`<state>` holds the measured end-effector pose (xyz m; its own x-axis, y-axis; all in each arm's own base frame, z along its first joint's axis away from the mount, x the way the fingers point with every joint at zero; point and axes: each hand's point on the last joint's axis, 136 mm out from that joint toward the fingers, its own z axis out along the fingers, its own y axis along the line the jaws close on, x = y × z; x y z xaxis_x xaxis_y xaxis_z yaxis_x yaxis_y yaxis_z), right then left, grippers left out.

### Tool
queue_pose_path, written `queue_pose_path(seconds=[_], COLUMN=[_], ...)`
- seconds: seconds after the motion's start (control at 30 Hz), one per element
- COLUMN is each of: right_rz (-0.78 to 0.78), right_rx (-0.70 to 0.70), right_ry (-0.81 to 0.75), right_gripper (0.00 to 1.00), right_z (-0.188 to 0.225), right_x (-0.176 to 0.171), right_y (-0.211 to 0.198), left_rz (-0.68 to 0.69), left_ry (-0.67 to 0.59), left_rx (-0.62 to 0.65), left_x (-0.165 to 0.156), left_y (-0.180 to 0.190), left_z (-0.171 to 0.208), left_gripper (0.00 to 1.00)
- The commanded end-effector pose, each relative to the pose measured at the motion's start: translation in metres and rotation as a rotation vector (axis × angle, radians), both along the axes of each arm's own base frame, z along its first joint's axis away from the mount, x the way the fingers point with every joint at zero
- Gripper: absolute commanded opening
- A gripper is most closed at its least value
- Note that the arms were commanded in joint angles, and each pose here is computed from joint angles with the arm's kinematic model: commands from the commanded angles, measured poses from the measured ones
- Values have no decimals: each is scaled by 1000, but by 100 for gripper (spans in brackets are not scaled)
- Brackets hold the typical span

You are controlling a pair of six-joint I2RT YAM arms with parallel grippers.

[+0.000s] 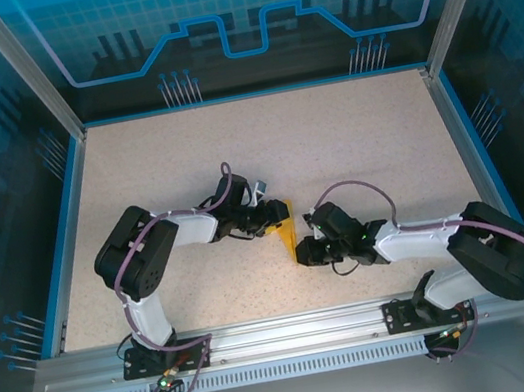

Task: Fold a paper plane with a square sheet of paper (pick it up from the middle)
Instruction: Fold the wing for the fifth time at the center of the table.

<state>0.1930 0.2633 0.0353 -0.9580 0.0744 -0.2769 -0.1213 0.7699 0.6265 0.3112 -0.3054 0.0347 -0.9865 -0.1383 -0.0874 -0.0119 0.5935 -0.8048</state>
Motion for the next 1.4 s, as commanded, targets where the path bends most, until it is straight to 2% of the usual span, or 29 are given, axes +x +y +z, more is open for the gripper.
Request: queue_pose_path(seconds=[0.0,0.13,0.23,0.43,0.73,1.03,1.2,1.37], right_rz=[-4,44,62,-25,-67,-57,-38,-9], right_rx=[52,133,128,83,38,31,-21,-10], right_ry=[-48,-39,9,81,165,189,225,163], right_gripper=[12,13,12,12,13,15,16,15], right_z=[20,29,20,-14,-43,-45,-52,-36], right_x=[12,15,12,12,-13,-27,-38,-30], right_y=[18,41,48,26,-1,-11,-20,-14], left_rz=[-25,-29,-32,-34,-32,-29,-28,-29], left_ry=[103,106,105,103,108,109,115,117], left_rx=[113,114,116,116,126,130,131,130], left_x=[-23,-24,-24,-24,-23,-23,-23,-24], left_y=[11,11,10,11,11,12,12,12], left_z=[-47,-47,-47,-46,-49,-49,-50,-50], left_gripper=[55,55,55,55,55,55,55,55])
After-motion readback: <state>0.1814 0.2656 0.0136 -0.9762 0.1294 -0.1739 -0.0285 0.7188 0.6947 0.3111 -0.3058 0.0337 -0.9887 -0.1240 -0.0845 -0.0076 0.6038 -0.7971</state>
